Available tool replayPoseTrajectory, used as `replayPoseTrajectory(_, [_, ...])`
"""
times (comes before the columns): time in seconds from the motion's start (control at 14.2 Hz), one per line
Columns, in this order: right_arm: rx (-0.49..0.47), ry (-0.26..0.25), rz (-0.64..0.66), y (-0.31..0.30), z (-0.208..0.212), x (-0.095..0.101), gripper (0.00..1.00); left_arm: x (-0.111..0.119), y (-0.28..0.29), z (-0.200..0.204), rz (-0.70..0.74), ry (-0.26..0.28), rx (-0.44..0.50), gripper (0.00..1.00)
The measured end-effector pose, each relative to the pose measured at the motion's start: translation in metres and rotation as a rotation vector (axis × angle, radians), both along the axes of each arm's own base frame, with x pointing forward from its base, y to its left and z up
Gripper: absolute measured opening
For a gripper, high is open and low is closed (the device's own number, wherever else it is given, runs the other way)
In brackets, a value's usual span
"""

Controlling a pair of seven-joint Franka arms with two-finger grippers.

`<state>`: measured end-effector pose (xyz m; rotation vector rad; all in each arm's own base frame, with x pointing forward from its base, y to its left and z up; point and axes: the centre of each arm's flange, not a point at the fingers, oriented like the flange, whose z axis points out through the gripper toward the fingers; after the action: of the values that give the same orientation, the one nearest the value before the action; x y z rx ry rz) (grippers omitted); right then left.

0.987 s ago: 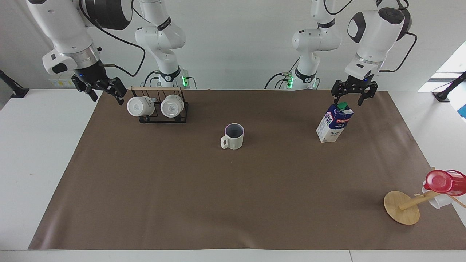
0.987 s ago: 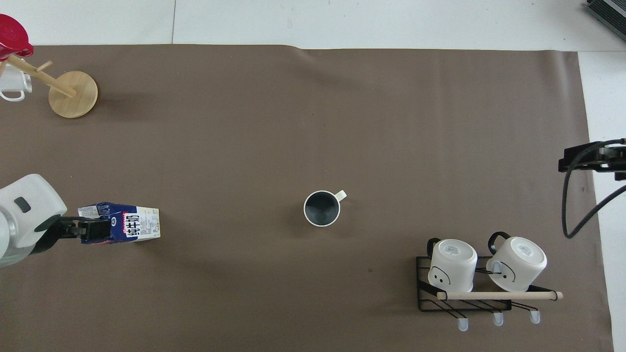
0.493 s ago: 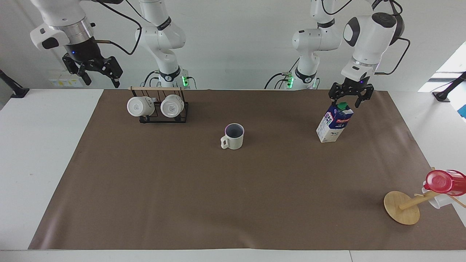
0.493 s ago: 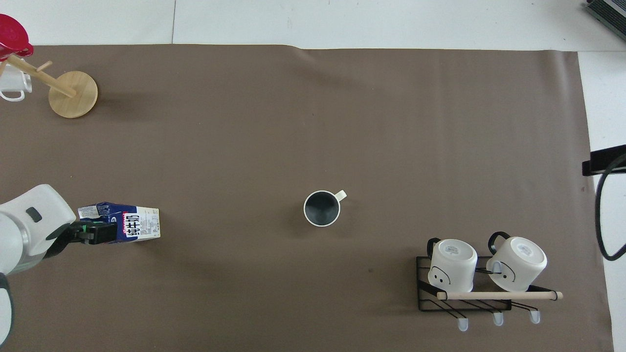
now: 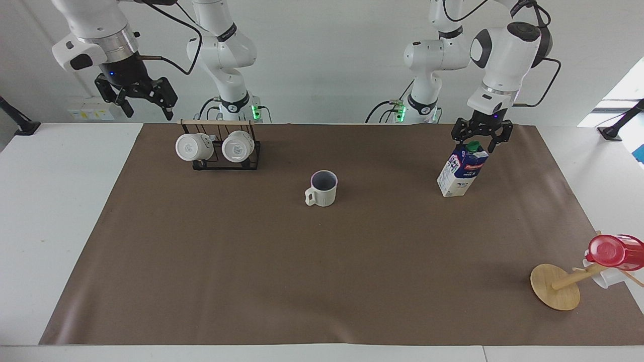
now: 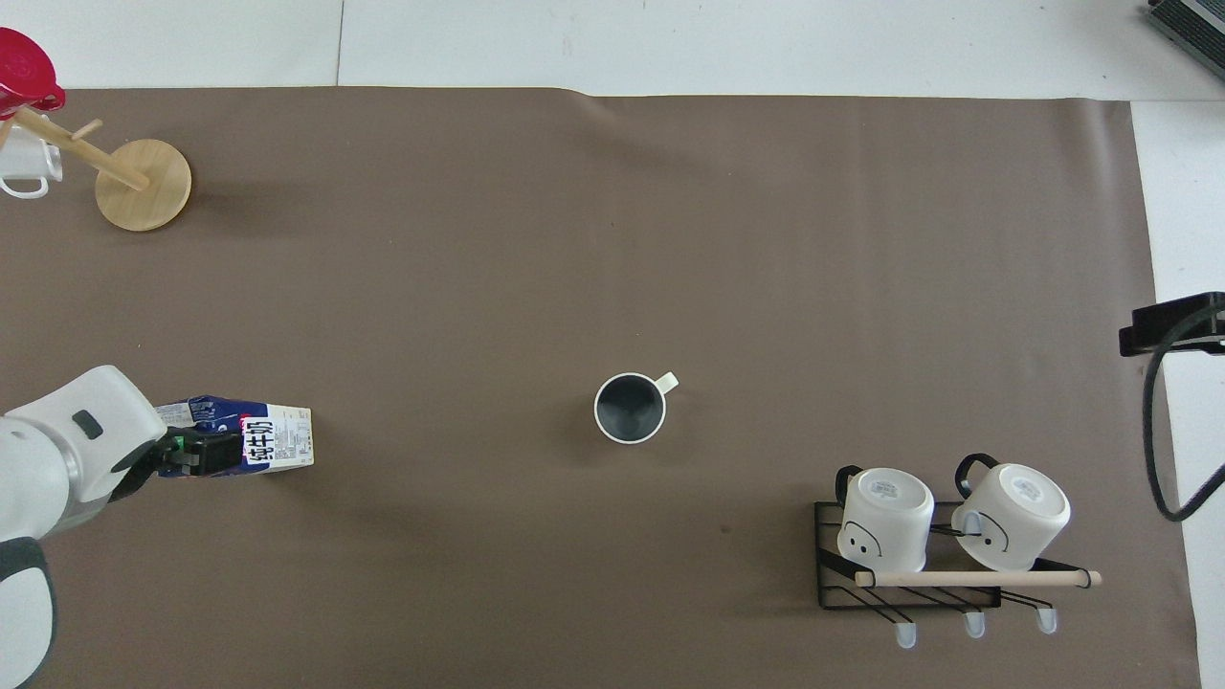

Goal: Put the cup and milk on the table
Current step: 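Withdraw the right gripper while the left gripper grasps the milk carton, then stand the milk carton upright beside the white mug with the left gripper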

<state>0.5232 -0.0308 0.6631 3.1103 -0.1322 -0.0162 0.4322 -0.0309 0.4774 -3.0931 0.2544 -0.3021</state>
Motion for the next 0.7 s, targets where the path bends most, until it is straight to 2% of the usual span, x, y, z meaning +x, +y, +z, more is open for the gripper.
replayPoseTrajectory(0.56, [-0.003,0.028,0.0,0.0,-0.01,-0.005,1.0,-0.001,0.0,-0.014,-0.001,-0.017,-0.002,1.0])
replayPoseTrajectory(0.63, [-0.006,0.029,-0.001,-0.001,-0.01,-0.006,1.0,-0.001,0.0,-0.015,0.0,-0.015,-0.002,0.95])
replayPoseTrajectory(0.7, [-0.009,0.029,-0.001,-0.001,-0.01,-0.006,1.0,-0.001,0.0,-0.015,0.0,-0.014,-0.002,0.94])
